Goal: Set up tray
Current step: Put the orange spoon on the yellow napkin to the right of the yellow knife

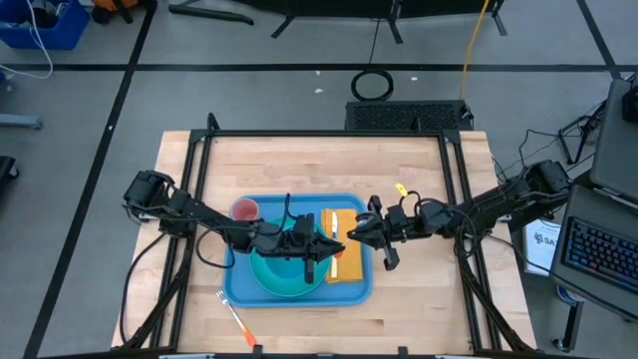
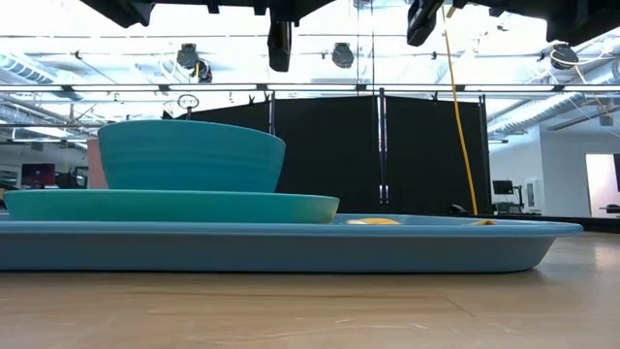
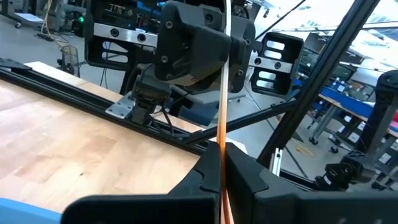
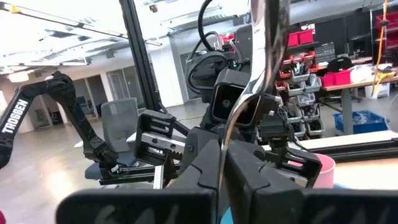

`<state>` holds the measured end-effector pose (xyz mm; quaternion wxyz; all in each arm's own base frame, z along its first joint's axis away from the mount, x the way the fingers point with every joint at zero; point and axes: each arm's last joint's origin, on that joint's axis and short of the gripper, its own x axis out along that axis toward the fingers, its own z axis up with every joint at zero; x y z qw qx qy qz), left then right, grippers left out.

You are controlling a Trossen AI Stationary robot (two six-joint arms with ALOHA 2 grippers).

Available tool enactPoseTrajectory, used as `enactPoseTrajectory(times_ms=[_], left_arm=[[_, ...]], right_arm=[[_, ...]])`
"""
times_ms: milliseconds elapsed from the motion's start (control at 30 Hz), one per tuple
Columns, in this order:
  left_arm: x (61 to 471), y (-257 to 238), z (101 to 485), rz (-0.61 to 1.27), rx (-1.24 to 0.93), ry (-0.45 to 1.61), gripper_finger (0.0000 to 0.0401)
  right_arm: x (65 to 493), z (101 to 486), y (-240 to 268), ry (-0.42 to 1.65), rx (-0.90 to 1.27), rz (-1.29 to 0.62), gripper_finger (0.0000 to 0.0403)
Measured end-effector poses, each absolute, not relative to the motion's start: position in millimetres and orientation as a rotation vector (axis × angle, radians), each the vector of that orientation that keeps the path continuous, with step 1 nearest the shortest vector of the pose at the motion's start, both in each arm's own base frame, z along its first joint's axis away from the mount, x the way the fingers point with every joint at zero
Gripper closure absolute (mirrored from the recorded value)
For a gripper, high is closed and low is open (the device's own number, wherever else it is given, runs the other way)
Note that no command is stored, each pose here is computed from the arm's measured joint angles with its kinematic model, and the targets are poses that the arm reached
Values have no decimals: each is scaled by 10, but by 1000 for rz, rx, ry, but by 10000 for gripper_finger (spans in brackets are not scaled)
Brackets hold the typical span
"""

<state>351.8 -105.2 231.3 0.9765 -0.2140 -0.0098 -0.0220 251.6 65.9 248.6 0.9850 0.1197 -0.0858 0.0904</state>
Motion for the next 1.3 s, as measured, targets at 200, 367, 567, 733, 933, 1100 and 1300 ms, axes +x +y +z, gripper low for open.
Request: enactPoseTrajectory(times_ms=[200, 367, 567, 733, 933, 1100, 1300], left_arm=[[3522, -1044, 2272, -29, -436, 11, 364], [3525, -1030, 2236, -16, -453, 47, 352], [3522, -1032, 2193, -7, -455, 90, 349], [3519, -1038, 2183, -10, -450, 105, 349], [3516, -1039, 2164, 5, -475, 122, 348], [3511, -1050, 2150, -3, -471, 139, 348], [3508, -1068, 2151, -65, -501, 160, 348]], right_arm=[[2545, 2434, 576, -113, 314, 154, 401], [2553, 2405, 518, -70, 377, 134, 402], [2517, 2377, 468, 14, 440, 104, 402], [2481, 2437, 460, -6, 437, 127, 402], [2407, 2482, 396, 24, 455, 97, 402], [2368, 2440, 342, 98, 491, 51, 403], [2360, 2363, 327, 182, 550, 43, 403]])
